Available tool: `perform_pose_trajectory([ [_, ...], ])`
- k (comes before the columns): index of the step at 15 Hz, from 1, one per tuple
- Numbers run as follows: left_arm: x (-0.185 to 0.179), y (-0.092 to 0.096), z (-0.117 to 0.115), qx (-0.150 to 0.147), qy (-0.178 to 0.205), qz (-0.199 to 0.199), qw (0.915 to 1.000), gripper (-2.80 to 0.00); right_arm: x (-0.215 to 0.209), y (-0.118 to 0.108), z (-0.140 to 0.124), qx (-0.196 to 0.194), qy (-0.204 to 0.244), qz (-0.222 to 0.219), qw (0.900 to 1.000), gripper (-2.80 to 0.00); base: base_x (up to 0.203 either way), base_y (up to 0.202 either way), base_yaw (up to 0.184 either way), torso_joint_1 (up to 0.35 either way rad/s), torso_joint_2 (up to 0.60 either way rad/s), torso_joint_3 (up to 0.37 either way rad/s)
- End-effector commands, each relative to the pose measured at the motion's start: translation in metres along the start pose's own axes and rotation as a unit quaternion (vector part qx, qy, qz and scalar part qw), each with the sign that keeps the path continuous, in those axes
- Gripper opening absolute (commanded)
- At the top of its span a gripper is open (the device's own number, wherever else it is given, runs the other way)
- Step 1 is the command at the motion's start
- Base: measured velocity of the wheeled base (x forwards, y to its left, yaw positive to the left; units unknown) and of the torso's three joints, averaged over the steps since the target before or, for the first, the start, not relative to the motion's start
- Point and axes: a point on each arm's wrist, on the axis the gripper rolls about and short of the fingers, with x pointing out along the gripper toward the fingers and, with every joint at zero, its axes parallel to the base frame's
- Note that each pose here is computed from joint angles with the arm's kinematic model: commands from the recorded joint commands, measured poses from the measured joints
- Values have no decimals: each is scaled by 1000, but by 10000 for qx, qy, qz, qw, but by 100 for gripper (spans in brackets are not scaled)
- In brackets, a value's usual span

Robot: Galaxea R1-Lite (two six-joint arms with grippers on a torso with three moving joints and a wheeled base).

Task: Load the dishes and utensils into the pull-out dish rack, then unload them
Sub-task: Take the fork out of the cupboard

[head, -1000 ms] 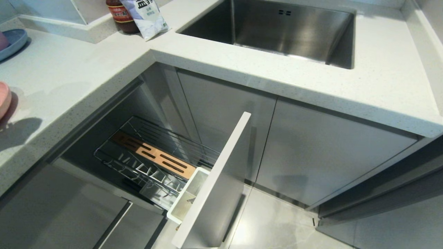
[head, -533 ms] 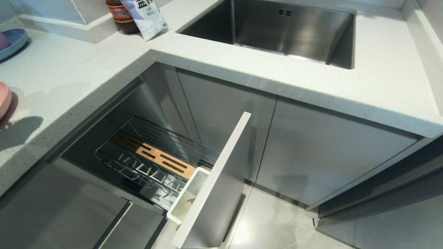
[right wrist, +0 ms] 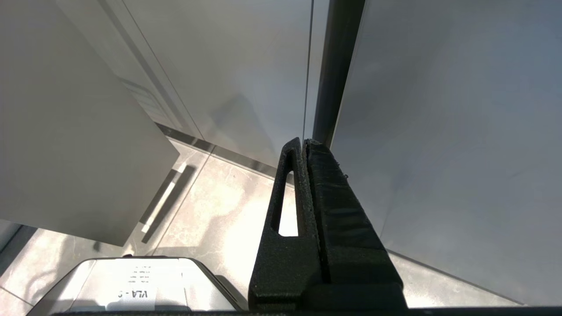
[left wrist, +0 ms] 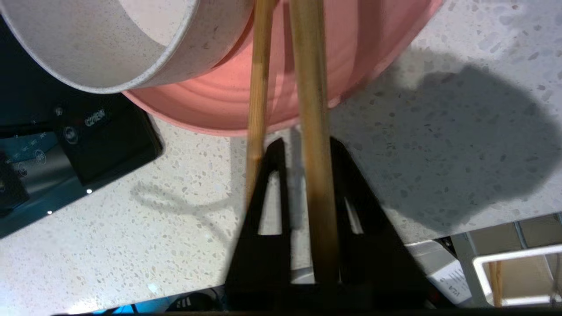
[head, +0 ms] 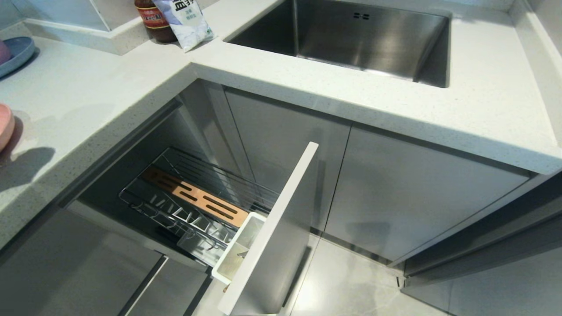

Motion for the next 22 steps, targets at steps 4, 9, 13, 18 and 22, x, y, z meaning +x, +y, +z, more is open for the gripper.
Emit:
perform_pose_trajectory([
  [4,-1,1,0,-35,-29,9,10000,0,0,0,0,-1,-5,-1,10000,-280,0,0,0,0,0,0],
  [9,-8,4,-1,-121,-172,-50,9998,0,0,0,0,-1,-5,-1,10000,-280,0,0,0,0,0,0],
  [13,-26,14,-5,-285,-501,-204,9981,0,0,0,0,-1,-5,-1,10000,-280,0,0,0,0,0,0],
  [18,-58,34,-20,-436,-973,-493,9931,-280,0,0,0,6,-7,-1,10000,-280,0,0,0,0,0,0],
  [22,-79,47,-28,-663,-1459,-761,9841,-280,0,0,0,-1,-5,-1,10000,-280,0,0,0,0,0,0],
])
